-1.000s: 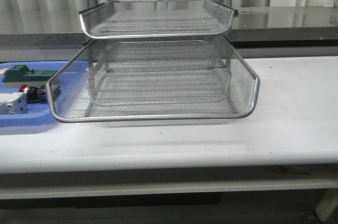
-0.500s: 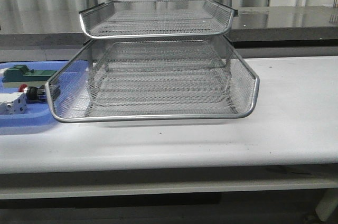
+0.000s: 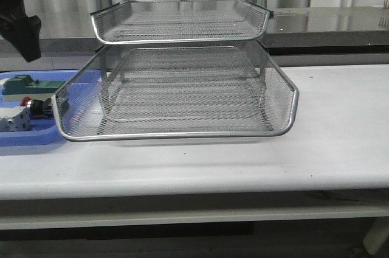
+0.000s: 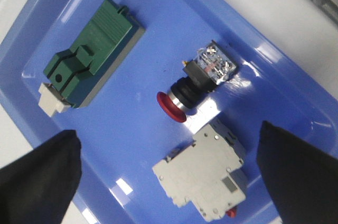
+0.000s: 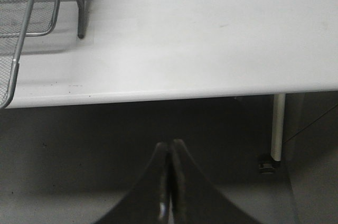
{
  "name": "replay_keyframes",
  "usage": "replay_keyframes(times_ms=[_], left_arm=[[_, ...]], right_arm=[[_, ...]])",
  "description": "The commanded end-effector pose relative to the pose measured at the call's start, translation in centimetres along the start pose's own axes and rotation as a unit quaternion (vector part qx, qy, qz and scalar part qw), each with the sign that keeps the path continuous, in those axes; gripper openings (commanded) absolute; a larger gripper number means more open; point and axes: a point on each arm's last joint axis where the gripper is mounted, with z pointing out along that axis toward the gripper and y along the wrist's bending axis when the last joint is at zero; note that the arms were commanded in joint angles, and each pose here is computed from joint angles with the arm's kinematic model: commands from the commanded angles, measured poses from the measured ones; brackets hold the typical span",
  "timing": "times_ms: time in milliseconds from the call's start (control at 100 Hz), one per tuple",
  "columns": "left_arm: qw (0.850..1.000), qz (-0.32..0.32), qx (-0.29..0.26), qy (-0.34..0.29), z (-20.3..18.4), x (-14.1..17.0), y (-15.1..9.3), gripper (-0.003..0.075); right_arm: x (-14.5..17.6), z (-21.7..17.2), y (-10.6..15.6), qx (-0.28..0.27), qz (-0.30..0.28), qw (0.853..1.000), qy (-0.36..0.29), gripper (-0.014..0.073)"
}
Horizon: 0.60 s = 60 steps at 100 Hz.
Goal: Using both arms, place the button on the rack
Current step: 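Lower the left gripper into the blue tray and grasp the red button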
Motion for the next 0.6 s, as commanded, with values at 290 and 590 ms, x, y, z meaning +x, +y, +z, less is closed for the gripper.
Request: replay_keyframes(times_ms=[290, 590], left_arm=[[0.999, 0.049, -0.013, -0.013, 2.0, -2.1, 1.6, 0.064], [0.998, 0.067, 0.004, 0.004, 4.8, -1.9, 1.1, 0.064]], right_arm=[[-1.3, -0.7, 0.0, 0.0, -0.006, 0.999, -0.045, -0.0071], [-1.3, -0.7, 0.0, 0.0, -0.006, 0.999, -0.045, -0.0071]])
